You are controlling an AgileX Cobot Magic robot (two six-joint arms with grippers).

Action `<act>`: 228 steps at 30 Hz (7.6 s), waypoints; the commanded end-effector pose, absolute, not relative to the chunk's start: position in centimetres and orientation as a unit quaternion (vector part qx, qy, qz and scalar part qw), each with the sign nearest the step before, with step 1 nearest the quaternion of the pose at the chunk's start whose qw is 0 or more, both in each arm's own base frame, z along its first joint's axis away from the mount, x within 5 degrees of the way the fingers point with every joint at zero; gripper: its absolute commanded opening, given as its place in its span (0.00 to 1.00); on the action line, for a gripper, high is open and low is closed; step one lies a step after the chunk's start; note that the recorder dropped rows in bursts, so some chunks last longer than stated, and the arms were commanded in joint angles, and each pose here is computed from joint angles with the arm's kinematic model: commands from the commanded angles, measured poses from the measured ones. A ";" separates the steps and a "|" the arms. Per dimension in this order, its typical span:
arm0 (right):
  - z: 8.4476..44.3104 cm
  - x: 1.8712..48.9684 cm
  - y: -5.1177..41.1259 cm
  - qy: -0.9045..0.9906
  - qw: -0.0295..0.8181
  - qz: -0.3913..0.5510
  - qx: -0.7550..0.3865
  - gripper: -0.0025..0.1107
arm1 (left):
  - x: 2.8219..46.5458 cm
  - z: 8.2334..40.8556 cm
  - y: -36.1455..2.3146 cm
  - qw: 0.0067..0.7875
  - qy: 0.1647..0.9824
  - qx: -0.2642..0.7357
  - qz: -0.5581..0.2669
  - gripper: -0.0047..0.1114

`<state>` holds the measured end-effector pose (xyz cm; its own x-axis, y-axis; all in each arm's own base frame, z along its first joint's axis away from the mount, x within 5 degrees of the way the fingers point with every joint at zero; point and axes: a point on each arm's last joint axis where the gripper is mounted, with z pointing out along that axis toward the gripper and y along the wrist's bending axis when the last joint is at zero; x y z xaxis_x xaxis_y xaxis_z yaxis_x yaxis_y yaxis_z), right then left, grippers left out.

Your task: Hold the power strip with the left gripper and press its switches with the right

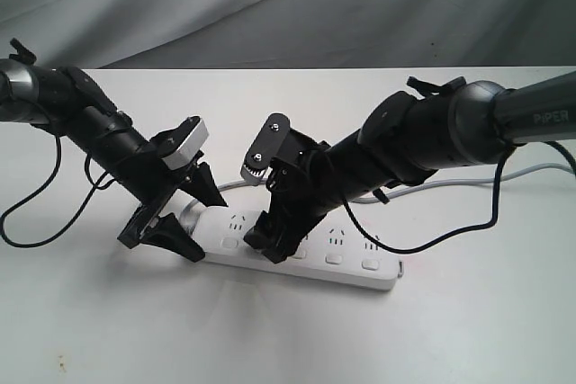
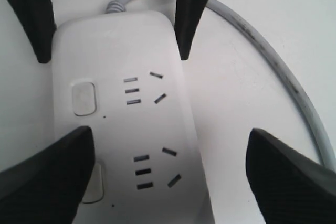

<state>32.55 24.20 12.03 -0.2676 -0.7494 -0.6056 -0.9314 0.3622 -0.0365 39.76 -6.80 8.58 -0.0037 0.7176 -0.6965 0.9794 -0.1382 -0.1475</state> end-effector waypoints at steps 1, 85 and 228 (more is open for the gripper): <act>11.3 32.5 23.6 0.774 0.264 0.148 -0.556 0.67 | 39.9 8.8 -6.9 0.203 0.625 0.677 -0.330 0.43; 14.1 30.8 18.1 0.790 0.293 0.194 -0.503 0.67 | 39.9 8.8 -6.9 0.203 0.625 0.677 -0.330 0.43; 10.3 29.1 14.4 0.843 0.266 0.114 -0.455 0.67 | 39.9 8.8 -6.9 0.203 0.625 0.677 -0.330 0.43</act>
